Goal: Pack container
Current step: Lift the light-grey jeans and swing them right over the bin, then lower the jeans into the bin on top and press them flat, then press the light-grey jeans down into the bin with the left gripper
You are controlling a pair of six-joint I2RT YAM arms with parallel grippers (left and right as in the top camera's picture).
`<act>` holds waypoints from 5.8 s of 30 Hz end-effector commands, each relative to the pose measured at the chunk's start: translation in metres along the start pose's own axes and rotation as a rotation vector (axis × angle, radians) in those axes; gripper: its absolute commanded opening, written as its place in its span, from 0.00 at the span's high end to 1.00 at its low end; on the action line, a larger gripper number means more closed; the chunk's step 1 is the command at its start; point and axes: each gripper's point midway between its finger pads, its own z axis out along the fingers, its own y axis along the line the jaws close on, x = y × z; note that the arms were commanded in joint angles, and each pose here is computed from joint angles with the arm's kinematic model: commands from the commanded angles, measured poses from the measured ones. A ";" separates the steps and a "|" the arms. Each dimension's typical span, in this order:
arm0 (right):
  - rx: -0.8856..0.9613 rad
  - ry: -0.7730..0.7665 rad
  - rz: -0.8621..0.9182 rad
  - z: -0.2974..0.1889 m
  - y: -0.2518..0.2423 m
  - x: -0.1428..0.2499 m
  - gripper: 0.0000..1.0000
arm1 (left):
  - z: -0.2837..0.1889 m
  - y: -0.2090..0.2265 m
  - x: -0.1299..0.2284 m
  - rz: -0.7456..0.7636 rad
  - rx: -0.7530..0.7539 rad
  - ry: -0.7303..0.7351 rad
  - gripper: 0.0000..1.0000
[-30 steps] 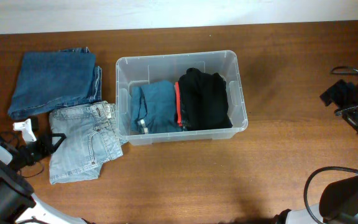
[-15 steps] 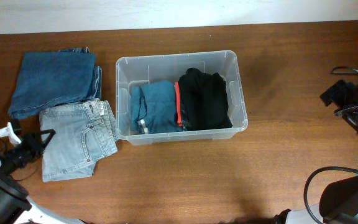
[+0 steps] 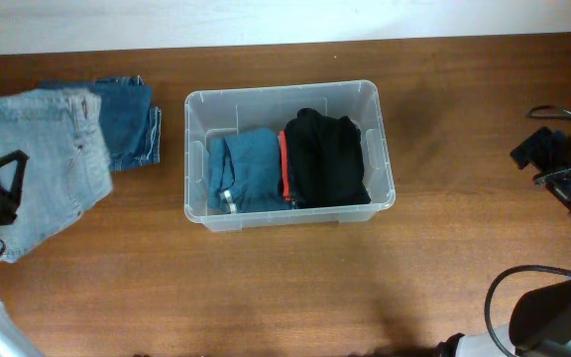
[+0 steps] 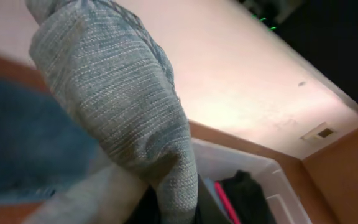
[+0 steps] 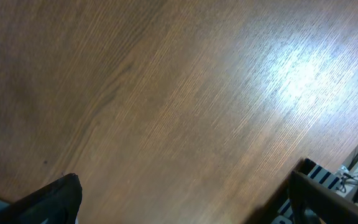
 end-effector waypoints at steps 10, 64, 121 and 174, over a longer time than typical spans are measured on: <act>0.000 -0.011 0.016 -0.003 -0.003 -0.001 0.01 | -0.017 -0.166 -0.009 0.225 0.280 -0.047 0.99; 0.000 -0.011 0.016 -0.003 -0.003 -0.001 0.02 | 0.220 -0.335 0.166 -0.200 0.784 0.419 0.99; 0.000 -0.011 0.016 -0.003 -0.003 -0.001 0.01 | 0.217 -0.169 0.217 -0.146 0.319 0.689 0.77; 0.000 -0.011 0.016 -0.003 -0.003 -0.001 0.02 | 0.258 -0.160 0.410 0.505 -0.150 1.120 0.93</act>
